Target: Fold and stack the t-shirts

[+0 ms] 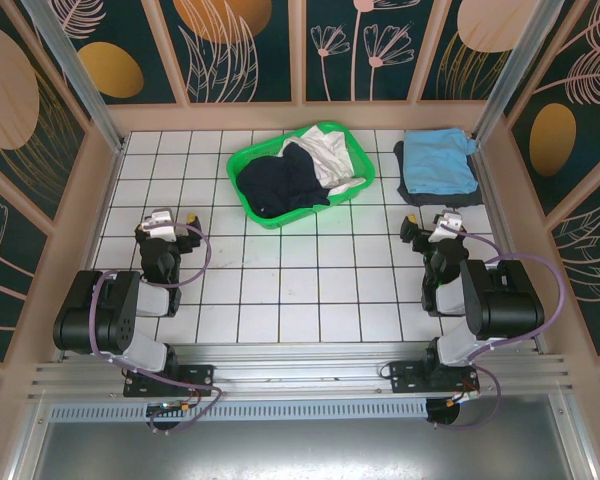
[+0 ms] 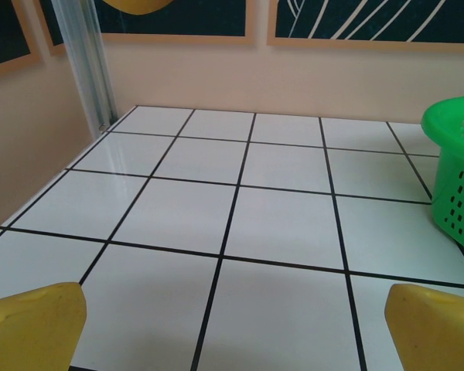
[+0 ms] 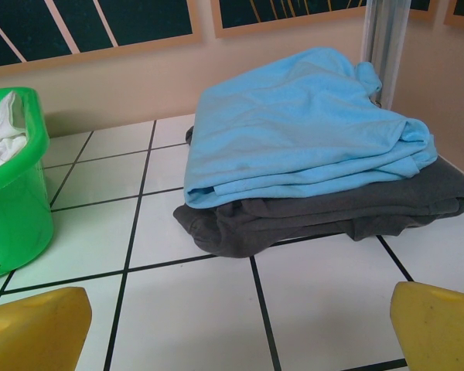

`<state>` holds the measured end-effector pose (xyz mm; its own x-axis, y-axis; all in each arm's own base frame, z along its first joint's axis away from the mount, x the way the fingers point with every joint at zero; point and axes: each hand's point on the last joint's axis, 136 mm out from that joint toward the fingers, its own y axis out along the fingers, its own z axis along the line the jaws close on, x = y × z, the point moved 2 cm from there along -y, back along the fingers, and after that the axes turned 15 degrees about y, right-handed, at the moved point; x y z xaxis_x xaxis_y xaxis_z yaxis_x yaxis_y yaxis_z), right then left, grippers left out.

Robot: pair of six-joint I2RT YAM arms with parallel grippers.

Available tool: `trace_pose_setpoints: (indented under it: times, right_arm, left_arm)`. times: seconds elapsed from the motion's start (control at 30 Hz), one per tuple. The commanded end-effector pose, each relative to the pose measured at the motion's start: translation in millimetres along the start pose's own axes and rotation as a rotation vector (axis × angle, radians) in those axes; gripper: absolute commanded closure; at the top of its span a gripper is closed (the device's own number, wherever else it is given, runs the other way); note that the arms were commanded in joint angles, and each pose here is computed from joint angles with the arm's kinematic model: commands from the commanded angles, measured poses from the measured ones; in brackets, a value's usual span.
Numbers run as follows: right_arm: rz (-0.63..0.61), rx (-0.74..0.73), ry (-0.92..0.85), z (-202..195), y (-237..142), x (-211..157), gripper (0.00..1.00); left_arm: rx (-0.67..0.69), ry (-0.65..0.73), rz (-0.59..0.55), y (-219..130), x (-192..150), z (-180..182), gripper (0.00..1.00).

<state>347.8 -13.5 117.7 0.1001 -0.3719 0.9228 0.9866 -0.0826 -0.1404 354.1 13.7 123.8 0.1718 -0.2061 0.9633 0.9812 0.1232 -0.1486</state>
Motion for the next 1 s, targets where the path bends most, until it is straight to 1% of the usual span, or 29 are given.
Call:
trace_pose_setpoints:
  times: [0.0,0.2,0.27,0.3,0.33,0.4,0.43,0.47,0.5,0.53,0.57,0.6,0.63,0.67,0.7,0.73,0.77,0.8,0.83,0.87,0.97]
  right_arm:
    - [-0.05,0.016,-0.017,5.8,1.6,11.5,0.01]
    - [-0.047,0.021,-0.014,6.1,2.5,11.5,0.01]
    - [-0.033,0.047,-0.018,9.5,2.8,9.8,0.01]
    - [-0.027,0.071,-0.032,12.7,2.0,8.7,0.01]
    - [-0.021,0.104,-0.043,17.3,0.0,7.1,0.01]
    - [-0.063,0.072,-0.033,14.4,-3.9,15.7,0.01]
    - [-0.077,0.044,-0.025,13.7,-5.1,23.6,0.01]
    - [-0.065,0.032,-0.032,17.0,-4.0,29.7,0.01]
    - [-0.047,0.042,-0.051,25.5,-2.0,36.9,0.01]
    - [-0.032,0.058,-0.047,37.9,-0.3,47.0,0.01]
    - [-0.037,0.084,0.003,48.6,-1.2,59.2,0.01]
    - [-0.037,0.136,0.085,60.6,-4.9,71.5,0.01]
    - [-0.03,0.151,0.208,65.0,-9.6,80.3,0.01]
    - [-0.004,0.116,0.342,59.7,-13.1,81.9,0.01]
    - [0.042,0.058,0.452,49.4,-18.1,79.2,0.01]
    - [0.075,0.084,0.493,47.9,-25.7,73.9,0.01]
    - [0.096,0.209,0.466,59.7,-35.7,72.4,0.01]
    - [0.112,0.308,0.46,68.2,-46.6,70.7,0.01]
    - [0.145,0.335,0.468,71.4,-52.2,67.0,0.01]
    - [0.179,0.324,0.465,72.7,-53.6,62.7,0.01]
    - [0.287,0.235,0.388,69.4,-53.6,43.8,0.01]
  left_arm:
    - [-0.016,-0.007,-0.069,-2.0,15.6,0.2,0.01]
    - [-0.001,-0.014,-0.069,-2.0,16.3,2.6,0.01]
    - [0.011,-0.013,-0.035,-0.1,23.6,5.5,0.01]
    - [0.017,-0.024,0.009,0.6,28.4,7.0,0.01]
    - [0.024,-0.068,0.027,0.3,42.8,10.8,0.01]
    - [0.013,-0.191,0.002,-7.7,76.2,16.7,0.01]
    - [0.01,-0.285,-0.019,-15.5,92.5,20.8,0.01]
    - [0.037,-0.425,-0.019,-23.9,101.9,28.3,0.01]
    - [0.076,-0.561,0.007,-30.4,102.3,35.3,0.01]
    - [0.128,-0.71,0.057,-39.0,97.3,41.8,0.01]
    - [0.131,-0.757,0.067,-44.7,99.5,43.1,0.01]
    - [0.076,-0.795,0.069,-47.8,102.2,35.8,0.01]
    - [-0.035,-0.823,0.067,-48.1,109.9,20.9,0.01]
    - [-0.152,-0.827,0.059,-47.7,118.8,5.2,0.01]
    - [-0.299,-0.807,0.025,-49.2,133.2,-15.1,0.01]
    - [-0.384,-0.763,0.007,-51.4,143.1,-32.3,0.01]
    - [-0.4,-0.708,0.014,-52.3,148.2,-44.1,0.01]
    - [-0.397,-0.62,0.03,-54.4,153.3,-58.7,0.01]
    - [-0.396,-0.534,0.056,-56.3,154.3,-73.5,0.01]
    - [-0.421,-0.473,0.07,-58.4,157.5,-87.9,0.01]
    - [-0.576,-0.346,0.123,-58.3,162.6,-135.4,0.01]
